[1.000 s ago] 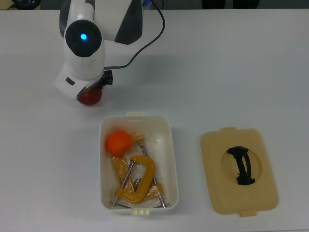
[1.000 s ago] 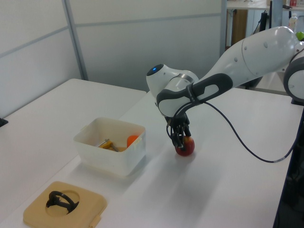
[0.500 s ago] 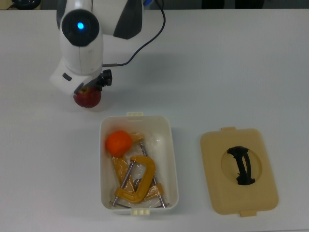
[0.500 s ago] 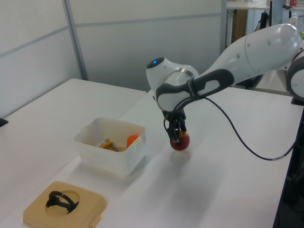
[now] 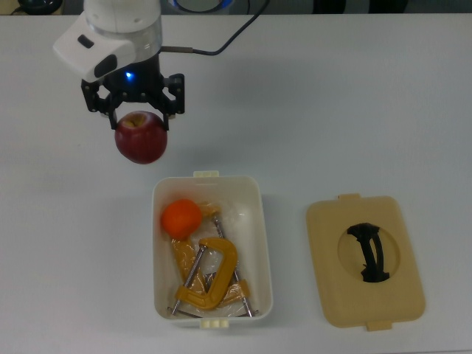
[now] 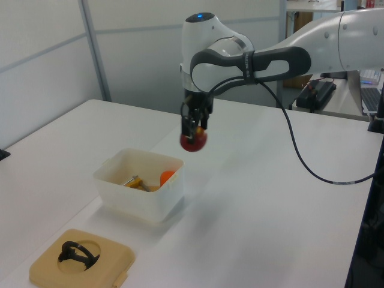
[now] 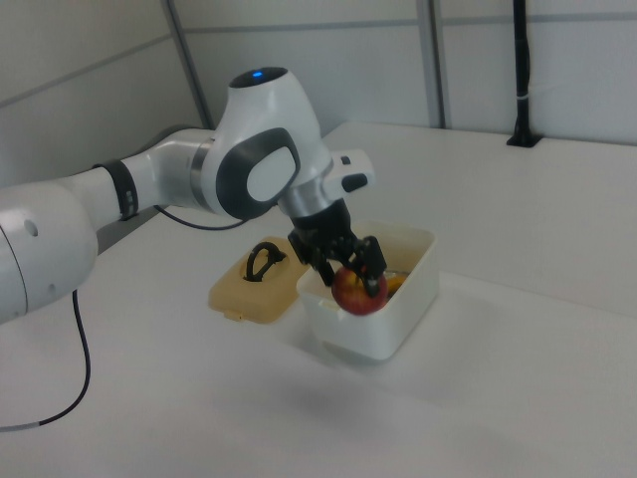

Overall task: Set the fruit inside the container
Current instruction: 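Carry the apple over the container and release it inside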

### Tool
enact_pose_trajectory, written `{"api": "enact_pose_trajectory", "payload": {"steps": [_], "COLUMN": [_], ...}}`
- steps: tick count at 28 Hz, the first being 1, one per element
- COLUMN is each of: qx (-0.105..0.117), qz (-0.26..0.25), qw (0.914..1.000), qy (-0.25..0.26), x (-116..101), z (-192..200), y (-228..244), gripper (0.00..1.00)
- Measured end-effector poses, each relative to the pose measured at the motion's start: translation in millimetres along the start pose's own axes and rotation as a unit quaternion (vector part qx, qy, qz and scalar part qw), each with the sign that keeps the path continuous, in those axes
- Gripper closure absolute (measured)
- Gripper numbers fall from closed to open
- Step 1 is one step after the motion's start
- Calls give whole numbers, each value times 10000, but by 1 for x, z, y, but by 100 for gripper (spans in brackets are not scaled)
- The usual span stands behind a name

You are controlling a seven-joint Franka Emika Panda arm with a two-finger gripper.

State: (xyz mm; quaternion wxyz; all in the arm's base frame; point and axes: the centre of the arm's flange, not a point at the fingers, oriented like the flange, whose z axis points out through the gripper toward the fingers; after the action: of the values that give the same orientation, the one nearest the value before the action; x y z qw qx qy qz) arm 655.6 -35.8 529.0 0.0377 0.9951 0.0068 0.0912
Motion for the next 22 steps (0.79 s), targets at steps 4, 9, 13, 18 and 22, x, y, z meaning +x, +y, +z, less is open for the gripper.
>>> {"api": "enact_pose_trajectory", "payload": {"steps": [4,9,13,18,22], "qx": [156,420,504,469,426], "qz": [405,797,982,1049,1051], "qw": [9964,9867,9813,9807,9818], "qy": [724,1354,1579,1583,1526], "x": [19,38,46,47,46], "z": [-4,21,45,54,51], "y": [-39,-79,-97,-98,-96], "gripper": [17,17,17,9,0]}}
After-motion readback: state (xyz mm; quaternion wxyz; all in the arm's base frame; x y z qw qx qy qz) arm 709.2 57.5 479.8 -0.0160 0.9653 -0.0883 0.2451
